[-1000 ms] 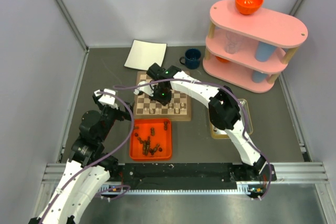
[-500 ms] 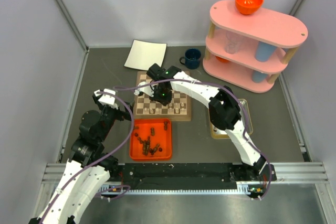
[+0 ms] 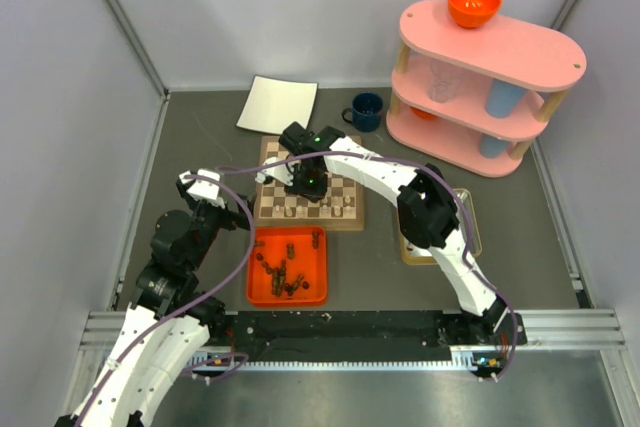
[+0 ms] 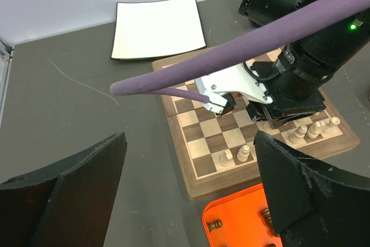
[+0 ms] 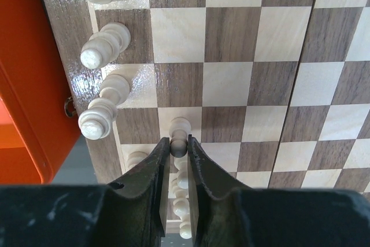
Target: Set up the chess pieces on the board
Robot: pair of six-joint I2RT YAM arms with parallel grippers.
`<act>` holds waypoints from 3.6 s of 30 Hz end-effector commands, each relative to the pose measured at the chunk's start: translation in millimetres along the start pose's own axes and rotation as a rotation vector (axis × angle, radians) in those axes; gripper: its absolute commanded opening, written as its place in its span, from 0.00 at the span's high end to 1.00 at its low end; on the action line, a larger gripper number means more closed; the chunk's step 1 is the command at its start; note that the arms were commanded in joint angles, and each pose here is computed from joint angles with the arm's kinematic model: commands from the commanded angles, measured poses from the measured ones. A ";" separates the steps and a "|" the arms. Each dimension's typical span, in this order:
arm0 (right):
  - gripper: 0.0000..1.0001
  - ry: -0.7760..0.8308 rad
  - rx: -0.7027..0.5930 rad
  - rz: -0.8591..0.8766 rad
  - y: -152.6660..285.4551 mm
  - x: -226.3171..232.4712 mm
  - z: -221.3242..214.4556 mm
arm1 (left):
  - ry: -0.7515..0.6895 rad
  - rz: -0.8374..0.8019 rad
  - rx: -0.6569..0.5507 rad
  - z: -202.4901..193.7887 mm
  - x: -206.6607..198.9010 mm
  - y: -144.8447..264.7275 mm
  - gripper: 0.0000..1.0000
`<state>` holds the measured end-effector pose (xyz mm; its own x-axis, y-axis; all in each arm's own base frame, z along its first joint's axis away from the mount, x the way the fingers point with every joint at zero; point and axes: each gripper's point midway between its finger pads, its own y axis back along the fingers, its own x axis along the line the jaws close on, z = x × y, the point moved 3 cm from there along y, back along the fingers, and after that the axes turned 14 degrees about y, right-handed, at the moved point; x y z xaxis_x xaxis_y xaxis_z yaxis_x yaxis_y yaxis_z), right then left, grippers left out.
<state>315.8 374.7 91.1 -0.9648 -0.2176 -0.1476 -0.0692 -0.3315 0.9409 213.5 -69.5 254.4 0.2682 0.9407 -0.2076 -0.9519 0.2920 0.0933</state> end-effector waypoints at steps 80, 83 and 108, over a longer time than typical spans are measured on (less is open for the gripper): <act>0.13 -0.442 -0.620 -0.518 283.9 24.2 -113.7 | 0.010 -0.033 -0.035 4.4 -3.6 -6.6 0.02; 0.01 -0.555 -0.761 -0.623 307.0 34.4 -139.5 | 0.014 -0.032 -0.026 2.2 -3.7 -8.6 0.02; 0.34 -0.944 -0.242 -0.428 165.4 123.2 -272.4 | 0.018 -0.089 0.052 -9.2 -12.3 -16.3 0.01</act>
<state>255.8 50.1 165.7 -0.6658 0.7459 -0.0189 -0.5433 -0.4672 0.6975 221.6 -84.4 234.1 0.3262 0.9183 -0.2245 -0.9146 0.3666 0.1705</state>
